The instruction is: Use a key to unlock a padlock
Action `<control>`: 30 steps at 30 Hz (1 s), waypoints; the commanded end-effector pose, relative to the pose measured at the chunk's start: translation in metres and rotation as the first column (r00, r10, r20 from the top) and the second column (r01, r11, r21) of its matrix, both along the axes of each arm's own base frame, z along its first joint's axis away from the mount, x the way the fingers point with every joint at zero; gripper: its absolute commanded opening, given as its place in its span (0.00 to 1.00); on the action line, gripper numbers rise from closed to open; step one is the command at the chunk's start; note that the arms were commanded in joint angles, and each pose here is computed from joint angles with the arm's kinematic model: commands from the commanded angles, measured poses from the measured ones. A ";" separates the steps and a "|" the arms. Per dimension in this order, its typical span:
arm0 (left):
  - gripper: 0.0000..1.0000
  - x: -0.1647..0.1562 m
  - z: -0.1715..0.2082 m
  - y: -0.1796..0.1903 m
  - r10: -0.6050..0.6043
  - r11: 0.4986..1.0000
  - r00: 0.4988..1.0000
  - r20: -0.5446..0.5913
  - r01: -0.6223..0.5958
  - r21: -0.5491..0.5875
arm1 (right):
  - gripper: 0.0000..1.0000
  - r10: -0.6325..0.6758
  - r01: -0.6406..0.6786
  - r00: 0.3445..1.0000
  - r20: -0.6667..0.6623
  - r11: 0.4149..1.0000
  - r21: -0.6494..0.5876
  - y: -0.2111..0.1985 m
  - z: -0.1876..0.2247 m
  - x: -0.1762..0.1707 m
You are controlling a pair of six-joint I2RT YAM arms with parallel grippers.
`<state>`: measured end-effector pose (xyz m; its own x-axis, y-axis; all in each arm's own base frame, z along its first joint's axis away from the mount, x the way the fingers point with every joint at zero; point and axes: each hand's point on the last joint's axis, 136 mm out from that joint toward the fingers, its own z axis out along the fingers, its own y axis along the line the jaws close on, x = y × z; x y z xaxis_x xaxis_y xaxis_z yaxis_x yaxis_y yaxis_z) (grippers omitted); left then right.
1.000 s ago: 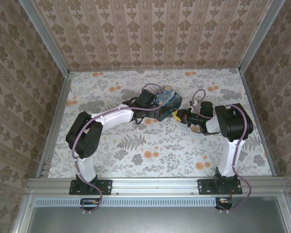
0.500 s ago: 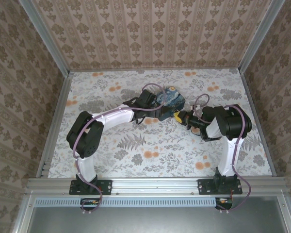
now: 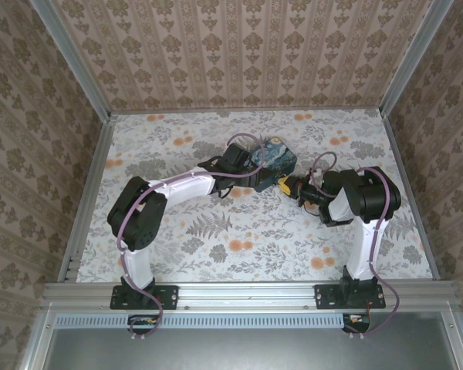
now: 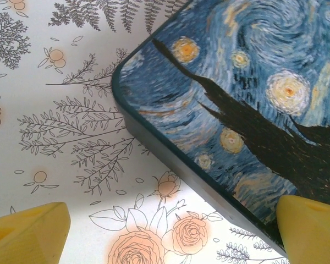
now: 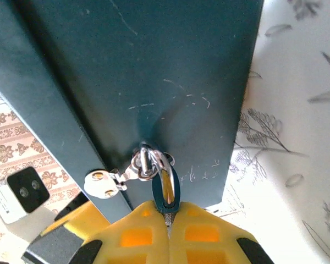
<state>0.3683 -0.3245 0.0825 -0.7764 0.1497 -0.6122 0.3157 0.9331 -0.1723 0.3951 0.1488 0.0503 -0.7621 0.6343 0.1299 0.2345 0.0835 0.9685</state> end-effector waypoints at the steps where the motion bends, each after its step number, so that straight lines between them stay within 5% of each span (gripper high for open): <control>1: 0.95 -0.072 -0.100 0.083 0.053 0.920 0.946 -0.320 0.078 0.383 | 0.00 -0.039 0.022 0.996 -0.079 0.977 -0.211 -0.026 -0.025 0.015; 4: 0.95 -0.071 -0.098 0.083 0.051 0.919 0.947 -0.316 0.079 0.385 | 0.00 0.064 -0.131 0.984 -0.164 0.888 -0.440 -0.034 -0.042 -0.005; 7: 0.95 -0.071 -0.097 0.083 0.051 0.918 0.948 -0.315 0.080 0.388 | 0.00 0.057 -0.157 0.978 -0.198 0.832 -0.532 -0.050 -0.052 -0.016; 16: 0.95 -0.074 -0.095 0.087 0.053 0.916 0.948 -0.313 0.079 0.393 | 0.00 -0.014 0.001 0.998 -0.060 0.978 -0.210 -0.045 -0.044 0.009; 30: 1.00 -0.063 -0.053 0.075 0.012 0.939 0.967 -0.256 0.077 0.334 | 0.00 0.042 -0.040 0.999 0.003 0.969 -0.243 -0.025 -0.011 -0.027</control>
<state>0.3465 -0.2993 0.0778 -0.8162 0.2096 -0.5384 0.3067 0.9469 -0.0962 0.3773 0.1158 0.0288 -0.7806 0.6246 -0.0250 0.2244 0.3173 0.9214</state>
